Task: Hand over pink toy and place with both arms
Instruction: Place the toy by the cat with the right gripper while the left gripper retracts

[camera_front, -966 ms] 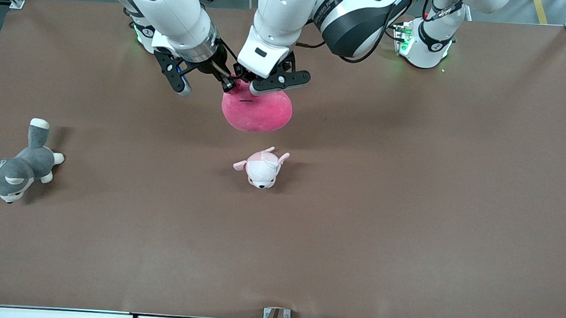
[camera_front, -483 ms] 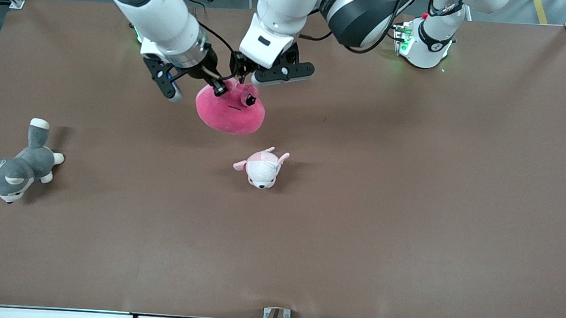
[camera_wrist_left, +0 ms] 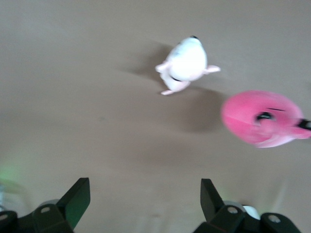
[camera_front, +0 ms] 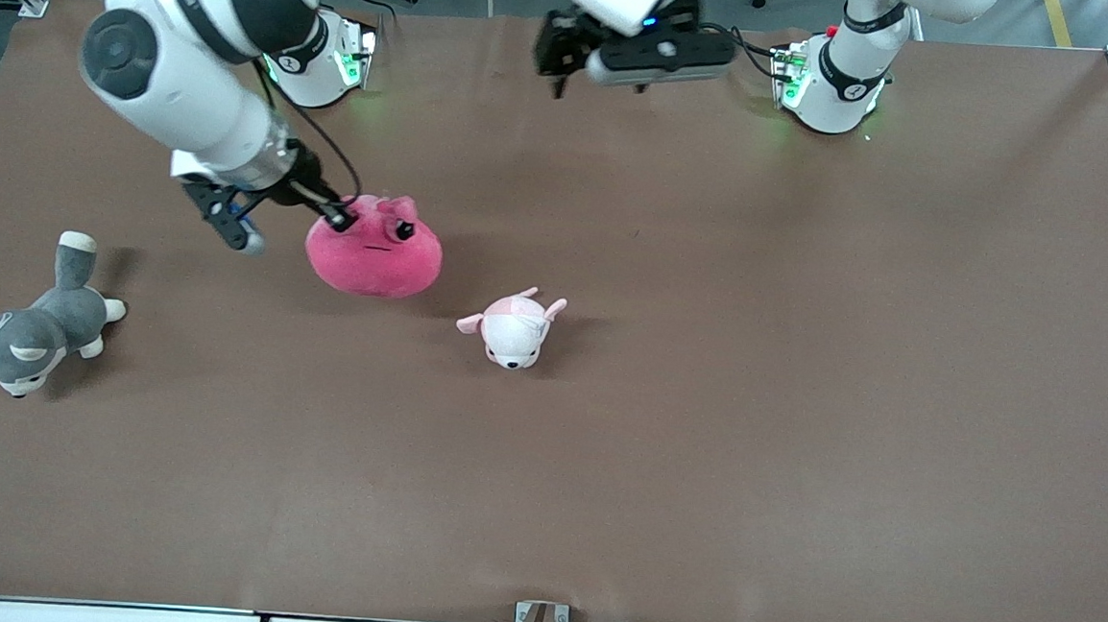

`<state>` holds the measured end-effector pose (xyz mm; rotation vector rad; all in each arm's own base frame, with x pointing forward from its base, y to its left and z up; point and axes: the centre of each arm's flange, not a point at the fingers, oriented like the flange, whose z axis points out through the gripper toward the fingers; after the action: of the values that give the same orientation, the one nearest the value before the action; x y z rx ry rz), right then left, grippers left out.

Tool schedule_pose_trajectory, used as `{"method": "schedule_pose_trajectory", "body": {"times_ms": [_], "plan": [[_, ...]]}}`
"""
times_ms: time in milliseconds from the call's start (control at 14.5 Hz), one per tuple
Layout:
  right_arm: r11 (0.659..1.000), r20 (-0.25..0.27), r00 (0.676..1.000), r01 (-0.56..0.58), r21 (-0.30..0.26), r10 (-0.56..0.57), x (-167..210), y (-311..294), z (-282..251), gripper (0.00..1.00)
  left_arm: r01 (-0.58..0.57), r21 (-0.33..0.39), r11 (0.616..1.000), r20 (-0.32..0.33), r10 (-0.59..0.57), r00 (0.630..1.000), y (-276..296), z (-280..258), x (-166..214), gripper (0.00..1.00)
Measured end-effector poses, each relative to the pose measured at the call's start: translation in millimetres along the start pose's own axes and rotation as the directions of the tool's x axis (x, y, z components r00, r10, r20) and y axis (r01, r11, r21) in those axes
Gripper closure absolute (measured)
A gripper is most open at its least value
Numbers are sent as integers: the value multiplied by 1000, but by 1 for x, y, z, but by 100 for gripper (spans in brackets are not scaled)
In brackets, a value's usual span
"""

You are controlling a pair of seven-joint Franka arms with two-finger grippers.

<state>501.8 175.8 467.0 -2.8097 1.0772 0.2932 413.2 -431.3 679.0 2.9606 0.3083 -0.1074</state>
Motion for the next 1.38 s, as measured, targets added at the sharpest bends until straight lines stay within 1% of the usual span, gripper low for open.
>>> {"method": "schedule_pose_trajectory", "body": {"times_ms": [276, 414, 552, 690, 828, 1034, 1103, 1241, 1310, 1379], "plan": [[996, 17, 996, 93, 8, -93, 84, 78, 18, 86, -144, 45, 988, -22, 145, 989, -91, -44, 48, 0], [993, 22, 992, 121, 14, -122, 111, 110, 30, 86, -215, 72, 974, -18, 217, 976, -139, -48, 74, 0], [990, 17, 990, 138, 20, -139, 122, 127, 42, 86, -267, 120, 956, -5, 269, 963, -178, -39, 95, 0], [988, -2, 988, 153, 27, -153, 125, 131, 50, 86, -313, 176, 933, -4, 318, 948, -200, -25, 114, 0], [987, -21, 987, 158, 32, -157, 127, 129, 56, 86, -318, 187, 929, -4, 324, 946, -224, -14, 137, 0], [986, -34, 986, 165, 31, -164, 135, 126, 70, 87, -293, 193, 936, 16, 296, 955, -254, 0, 167, 0], [985, -36, 985, 169, 28, -168, 138, 125, 75, 89, -290, 197, 936, 24, 291, 956, -260, 6, 175, 0], [985, -43, 985, 169, 27, -168, 145, 125, 85, 89, -299, 199, 933, 39, 298, 954, -265, 19, 188, 0], [986, -44, 986, 164, 26, -162, 150, 127, 89, 83, -303, 198, 932, 46, 300, 953, -264, 26, 192, 0], [987, -46, 986, 159, 26, -158, 154, 127, 91, 74, -305, 197, 932, 50, 301, 952, -264, 30, 195, 0]]}}
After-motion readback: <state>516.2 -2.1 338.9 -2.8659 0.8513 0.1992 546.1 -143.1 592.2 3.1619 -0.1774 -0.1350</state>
